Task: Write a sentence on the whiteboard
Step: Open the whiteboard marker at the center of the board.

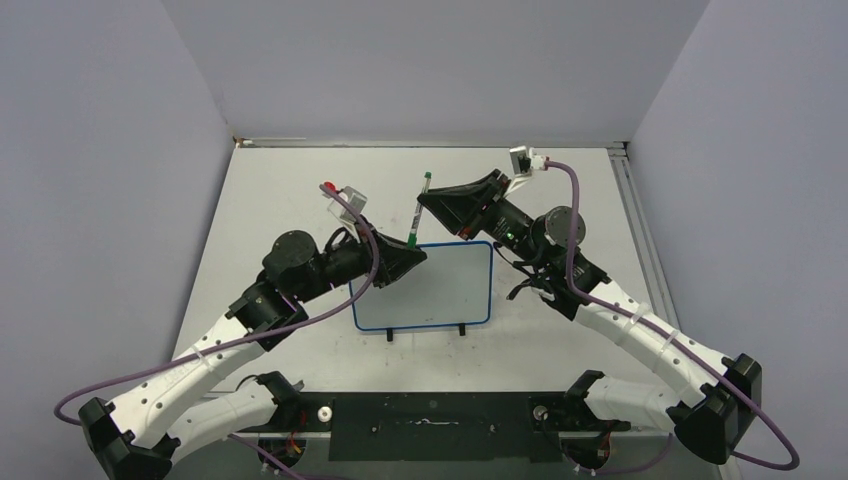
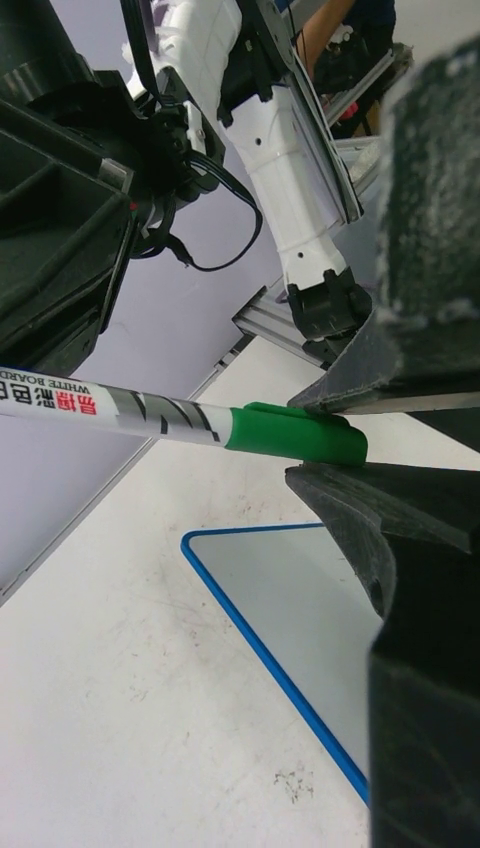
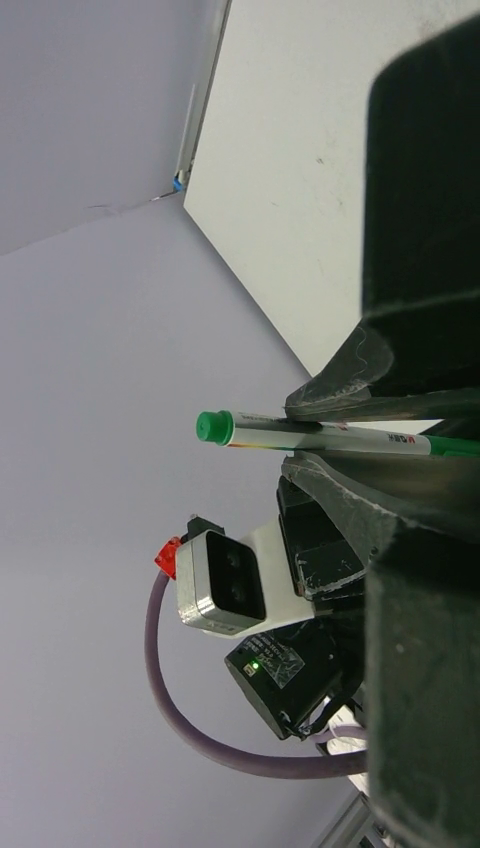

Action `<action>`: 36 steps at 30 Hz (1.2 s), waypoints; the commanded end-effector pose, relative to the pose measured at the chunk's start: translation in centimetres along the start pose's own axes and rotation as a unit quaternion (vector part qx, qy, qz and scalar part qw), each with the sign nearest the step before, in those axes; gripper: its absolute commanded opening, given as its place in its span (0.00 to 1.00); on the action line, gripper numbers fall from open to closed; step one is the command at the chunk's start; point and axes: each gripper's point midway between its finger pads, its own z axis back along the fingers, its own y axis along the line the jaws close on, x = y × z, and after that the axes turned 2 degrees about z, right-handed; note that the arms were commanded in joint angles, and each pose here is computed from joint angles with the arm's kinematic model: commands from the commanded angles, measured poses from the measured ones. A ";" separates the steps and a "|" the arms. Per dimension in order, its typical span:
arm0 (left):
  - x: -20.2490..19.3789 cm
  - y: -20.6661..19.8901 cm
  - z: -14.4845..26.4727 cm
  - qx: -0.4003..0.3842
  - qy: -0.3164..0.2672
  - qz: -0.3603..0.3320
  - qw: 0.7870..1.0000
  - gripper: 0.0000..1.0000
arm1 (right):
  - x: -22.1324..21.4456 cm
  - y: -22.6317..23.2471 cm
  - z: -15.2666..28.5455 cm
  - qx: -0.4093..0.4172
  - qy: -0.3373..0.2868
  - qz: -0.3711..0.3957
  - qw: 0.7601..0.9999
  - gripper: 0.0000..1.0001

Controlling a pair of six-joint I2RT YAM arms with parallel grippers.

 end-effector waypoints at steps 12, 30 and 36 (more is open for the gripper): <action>-2.1 0.2 2.7 -0.014 0.101 -0.167 0.981 0.00 | -1.1 -2.4 3.1 -0.035 0.071 -0.010 0.997 0.98; -9.0 0.9 4.2 -0.090 0.238 -0.169 0.952 0.00 | -9.9 -0.9 10.1 0.016 0.388 -0.084 0.918 0.98; -9.3 0.9 4.2 -0.093 0.243 -0.168 0.951 0.00 | -10.5 0.1 10.3 0.048 0.388 -0.116 0.913 0.83</action>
